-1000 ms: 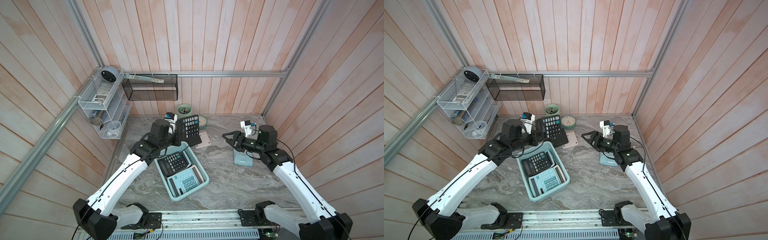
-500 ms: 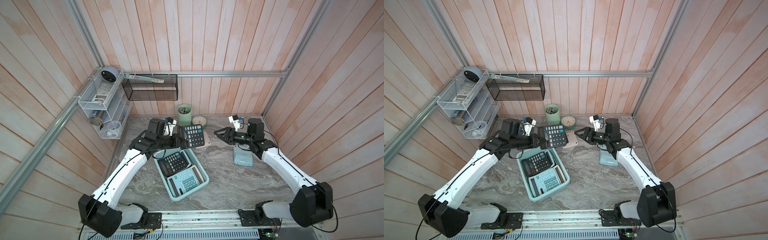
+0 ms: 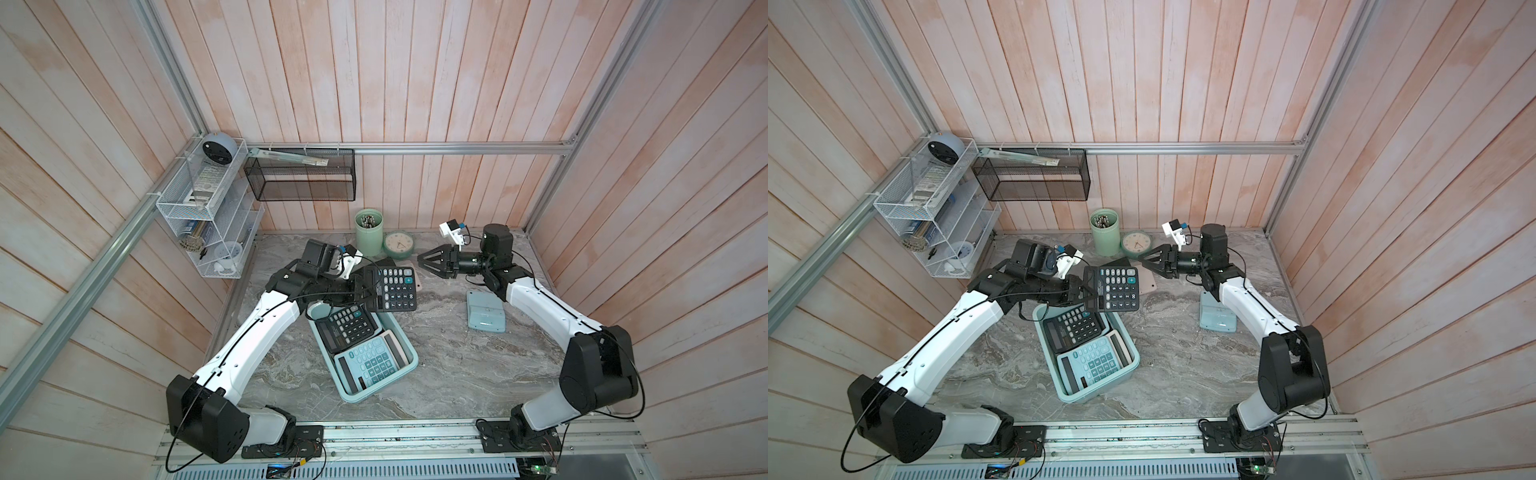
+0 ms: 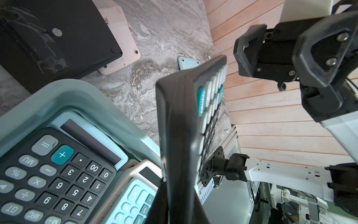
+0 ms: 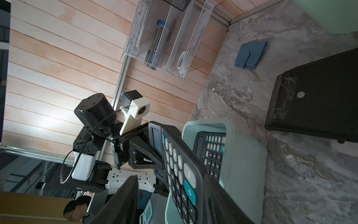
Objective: Put the calculator in the storage box
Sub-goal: Adjust the calculator.
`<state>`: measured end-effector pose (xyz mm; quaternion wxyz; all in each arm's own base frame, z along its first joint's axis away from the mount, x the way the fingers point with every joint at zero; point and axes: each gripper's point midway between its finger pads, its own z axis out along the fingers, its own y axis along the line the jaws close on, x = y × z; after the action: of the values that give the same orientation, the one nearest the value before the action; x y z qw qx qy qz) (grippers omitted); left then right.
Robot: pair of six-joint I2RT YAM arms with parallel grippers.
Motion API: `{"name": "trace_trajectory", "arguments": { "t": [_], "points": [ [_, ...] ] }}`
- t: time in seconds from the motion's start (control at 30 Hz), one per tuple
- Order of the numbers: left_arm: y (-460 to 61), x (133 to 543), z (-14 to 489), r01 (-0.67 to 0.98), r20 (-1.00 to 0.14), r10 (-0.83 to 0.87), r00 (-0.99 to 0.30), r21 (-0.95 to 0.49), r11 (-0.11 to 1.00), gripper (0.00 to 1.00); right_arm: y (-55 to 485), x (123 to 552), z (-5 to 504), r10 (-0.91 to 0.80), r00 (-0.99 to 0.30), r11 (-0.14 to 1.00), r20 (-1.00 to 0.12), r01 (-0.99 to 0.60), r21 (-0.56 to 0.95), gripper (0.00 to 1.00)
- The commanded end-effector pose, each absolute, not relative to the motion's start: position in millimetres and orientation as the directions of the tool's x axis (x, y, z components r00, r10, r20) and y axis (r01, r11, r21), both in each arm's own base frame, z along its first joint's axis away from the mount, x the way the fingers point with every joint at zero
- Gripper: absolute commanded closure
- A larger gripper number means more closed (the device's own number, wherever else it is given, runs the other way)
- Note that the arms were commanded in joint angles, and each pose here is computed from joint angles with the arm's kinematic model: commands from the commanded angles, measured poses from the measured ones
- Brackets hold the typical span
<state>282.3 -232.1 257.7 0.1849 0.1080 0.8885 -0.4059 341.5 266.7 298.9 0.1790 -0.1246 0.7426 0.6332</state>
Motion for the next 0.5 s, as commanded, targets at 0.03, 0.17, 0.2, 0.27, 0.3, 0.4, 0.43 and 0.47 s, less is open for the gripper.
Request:
{"name": "trace_trajectory", "arguments": {
  "t": [0.03, 0.17, 0.2, 0.27, 0.3, 0.4, 0.43, 0.47],
  "points": [
    [-234.5, 280.4, 272.5, 0.396, -0.456, 0.066, -0.887, -0.682, 0.615, 1.0, 262.1, 341.3, 275.4, -0.012, -0.891, 0.295, -0.453, -0.436, 0.85, 0.4],
    [-236.0, 279.3, 273.0, 0.399, -0.454, 0.069, -0.888, -0.69, 0.604, 1.0, 264.6, 338.8, 259.8, -0.052, -0.902, 0.315, -0.429, -0.423, 0.85, 0.39],
    [-237.0, 279.0, 273.7, 0.401, -0.454, 0.07, -0.888, -0.694, 0.598, 1.0, 268.3, 335.2, 261.1, -0.068, -0.901, 0.291, -0.429, -0.429, 0.855, 0.39],
    [-239.2, 278.9, 274.3, 0.407, -0.453, 0.075, -0.888, -0.702, 0.585, 1.0, 278.1, 326.5, 267.7, -0.098, -0.896, 0.223, -0.432, -0.443, 0.868, 0.39],
    [-240.1, 278.8, 274.2, 0.407, -0.451, 0.075, -0.889, -0.706, 0.579, 1.0, 283.6, 320.5, 271.5, -0.117, -0.895, 0.181, -0.431, -0.446, 0.877, 0.4],
    [-242.9, 277.8, 274.0, 0.404, -0.441, 0.076, -0.894, -0.722, 0.562, 1.0, 291.6, 313.8, 283.4, -0.136, -0.898, 0.082, -0.418, -0.431, 0.899, 0.47],
    [-243.4, 277.0, 273.5, 0.402, -0.437, 0.077, -0.896, -0.726, 0.558, 1.0, 292.6, 313.3, 285.1, -0.136, -0.903, 0.06, -0.408, -0.419, 0.906, 0.51],
    [-243.9, 276.3, 273.6, 0.4, -0.434, 0.076, -0.898, -0.73, 0.554, 1.0, 293.5, 313.6, 289.0, -0.133, -0.904, 0.033, -0.407, -0.414, 0.91, 0.56]
  ]
}}
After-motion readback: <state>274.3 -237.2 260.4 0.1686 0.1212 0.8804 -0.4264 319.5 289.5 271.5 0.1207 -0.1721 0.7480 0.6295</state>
